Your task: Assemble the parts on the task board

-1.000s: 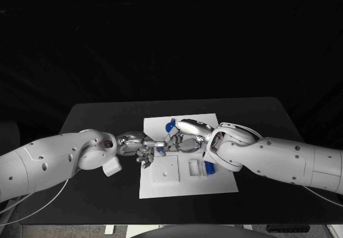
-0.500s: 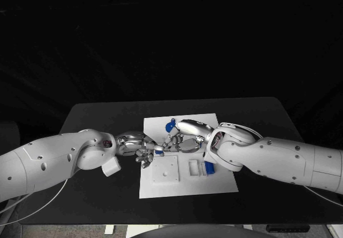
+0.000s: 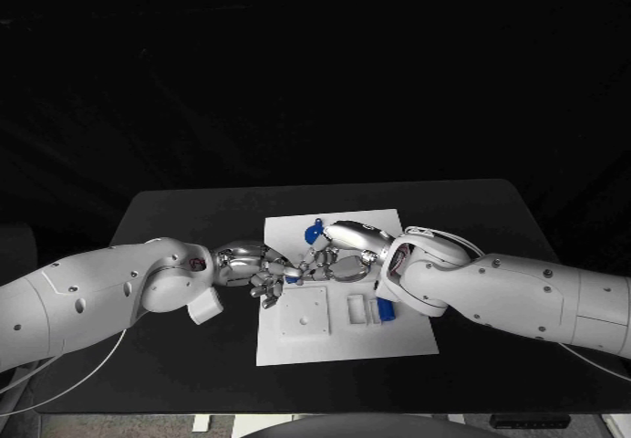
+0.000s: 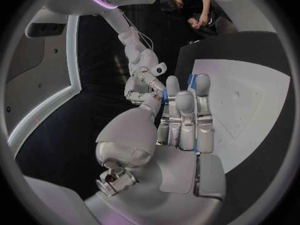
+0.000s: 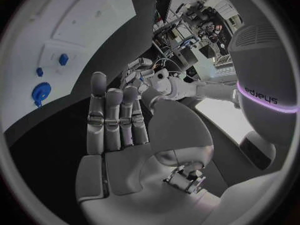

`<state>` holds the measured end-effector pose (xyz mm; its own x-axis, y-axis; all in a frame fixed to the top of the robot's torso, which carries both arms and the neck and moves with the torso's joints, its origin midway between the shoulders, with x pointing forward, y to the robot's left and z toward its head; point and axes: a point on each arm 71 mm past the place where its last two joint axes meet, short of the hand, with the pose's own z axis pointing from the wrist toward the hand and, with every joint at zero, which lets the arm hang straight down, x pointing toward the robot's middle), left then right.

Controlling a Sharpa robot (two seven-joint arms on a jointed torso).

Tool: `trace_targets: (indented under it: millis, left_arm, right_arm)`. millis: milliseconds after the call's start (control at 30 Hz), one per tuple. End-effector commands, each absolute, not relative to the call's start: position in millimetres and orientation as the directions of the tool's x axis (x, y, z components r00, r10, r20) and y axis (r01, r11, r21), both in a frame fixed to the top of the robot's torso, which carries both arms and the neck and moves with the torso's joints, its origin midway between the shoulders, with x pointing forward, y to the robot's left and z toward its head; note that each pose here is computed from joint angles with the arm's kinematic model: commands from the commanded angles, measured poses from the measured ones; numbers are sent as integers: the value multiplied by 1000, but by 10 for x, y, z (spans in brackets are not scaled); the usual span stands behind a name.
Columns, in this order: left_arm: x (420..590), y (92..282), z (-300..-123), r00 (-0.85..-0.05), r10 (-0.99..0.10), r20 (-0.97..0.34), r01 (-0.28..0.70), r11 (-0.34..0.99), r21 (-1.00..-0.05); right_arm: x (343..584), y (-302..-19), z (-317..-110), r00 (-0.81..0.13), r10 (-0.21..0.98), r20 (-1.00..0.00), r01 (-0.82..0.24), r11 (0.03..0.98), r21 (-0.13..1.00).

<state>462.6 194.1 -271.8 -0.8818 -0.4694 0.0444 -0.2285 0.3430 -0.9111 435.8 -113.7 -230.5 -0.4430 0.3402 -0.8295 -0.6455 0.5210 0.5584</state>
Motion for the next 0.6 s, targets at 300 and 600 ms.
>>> trace_targets:
  millis: [300, 600]
  left_arm:
    - [4625, 1884, -2699, -875, -482, 48, -231, 329, -916]
    - [4628, 1848, -2710, -857, -514, 28, -239, 349, -906]
  right_arm:
    - [4383, -1160, -2262, -398, 413, -819, -631, 525, 571]
    - [4378, -1133, -2281, -401, 397, -826, -635, 530, 562]
